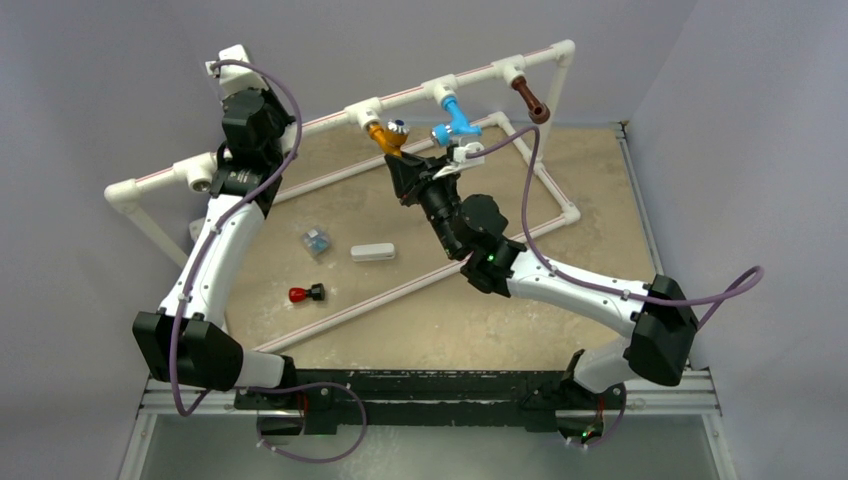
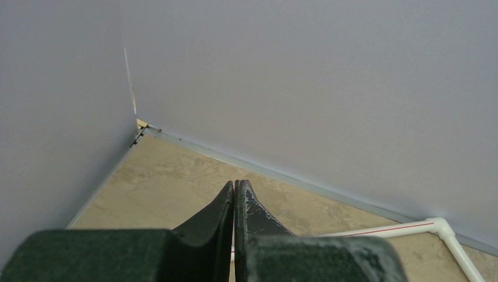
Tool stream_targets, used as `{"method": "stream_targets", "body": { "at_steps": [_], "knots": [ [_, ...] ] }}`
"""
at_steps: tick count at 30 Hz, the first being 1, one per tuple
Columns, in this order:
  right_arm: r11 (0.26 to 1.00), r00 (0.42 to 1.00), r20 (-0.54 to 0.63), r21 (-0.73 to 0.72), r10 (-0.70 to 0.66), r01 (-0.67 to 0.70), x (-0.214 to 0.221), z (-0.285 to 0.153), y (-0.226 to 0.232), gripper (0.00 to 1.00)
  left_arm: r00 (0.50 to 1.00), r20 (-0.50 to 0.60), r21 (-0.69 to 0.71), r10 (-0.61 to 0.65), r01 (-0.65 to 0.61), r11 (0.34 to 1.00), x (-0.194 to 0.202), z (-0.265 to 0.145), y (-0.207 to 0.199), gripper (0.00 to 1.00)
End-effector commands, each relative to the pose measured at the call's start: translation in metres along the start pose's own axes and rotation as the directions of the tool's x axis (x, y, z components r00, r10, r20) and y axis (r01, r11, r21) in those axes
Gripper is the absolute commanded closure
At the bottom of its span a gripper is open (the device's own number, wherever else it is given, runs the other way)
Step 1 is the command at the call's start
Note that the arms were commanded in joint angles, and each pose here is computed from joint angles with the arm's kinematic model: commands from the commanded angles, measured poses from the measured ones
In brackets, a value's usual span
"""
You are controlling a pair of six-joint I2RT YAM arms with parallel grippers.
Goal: Install the water faucets
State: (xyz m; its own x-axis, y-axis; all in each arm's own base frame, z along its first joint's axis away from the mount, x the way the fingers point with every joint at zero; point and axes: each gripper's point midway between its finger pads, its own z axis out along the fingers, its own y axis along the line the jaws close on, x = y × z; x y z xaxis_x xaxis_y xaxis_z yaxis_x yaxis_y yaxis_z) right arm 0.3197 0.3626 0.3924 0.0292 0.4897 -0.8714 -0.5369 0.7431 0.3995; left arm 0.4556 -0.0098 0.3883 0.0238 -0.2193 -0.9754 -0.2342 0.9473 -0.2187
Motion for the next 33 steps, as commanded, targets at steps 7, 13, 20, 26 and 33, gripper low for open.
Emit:
{"method": "stream_targets", "body": {
  "at_steps": [7,13,20,26,33],
  "knots": [
    [0.956,0.950,0.104,-0.049,0.293,-0.290,-0.030,0.023,0.009,1.00,0.954,-0.275,0.071,0.120,-0.104,0.992,0.083,-0.020,-0.001,1.00],
    [0.922,0.920,0.068,-0.070,0.385,-0.381,-0.016,0.027,0.017,1.00,0.954,-0.279,0.075,0.114,-0.097,0.992,0.083,-0.021,-0.002,1.00],
    [0.898,0.897,0.046,-0.065,0.439,-0.436,-0.003,0.030,0.031,1.00,0.953,-0.284,0.079,0.104,-0.085,0.993,0.083,-0.020,-0.001,1.00],
    [0.879,0.877,0.045,-0.032,0.478,-0.477,0.007,0.030,0.037,1.00,0.953,-0.288,0.086,0.097,-0.075,0.994,0.083,-0.020,-0.002,1.00],
    [0.840,0.840,0.037,-0.007,0.542,-0.542,0.009,0.031,0.043,1.00,0.952,-0.292,0.097,0.093,-0.068,0.993,0.083,-0.021,-0.004,1.00]
  ]
}}
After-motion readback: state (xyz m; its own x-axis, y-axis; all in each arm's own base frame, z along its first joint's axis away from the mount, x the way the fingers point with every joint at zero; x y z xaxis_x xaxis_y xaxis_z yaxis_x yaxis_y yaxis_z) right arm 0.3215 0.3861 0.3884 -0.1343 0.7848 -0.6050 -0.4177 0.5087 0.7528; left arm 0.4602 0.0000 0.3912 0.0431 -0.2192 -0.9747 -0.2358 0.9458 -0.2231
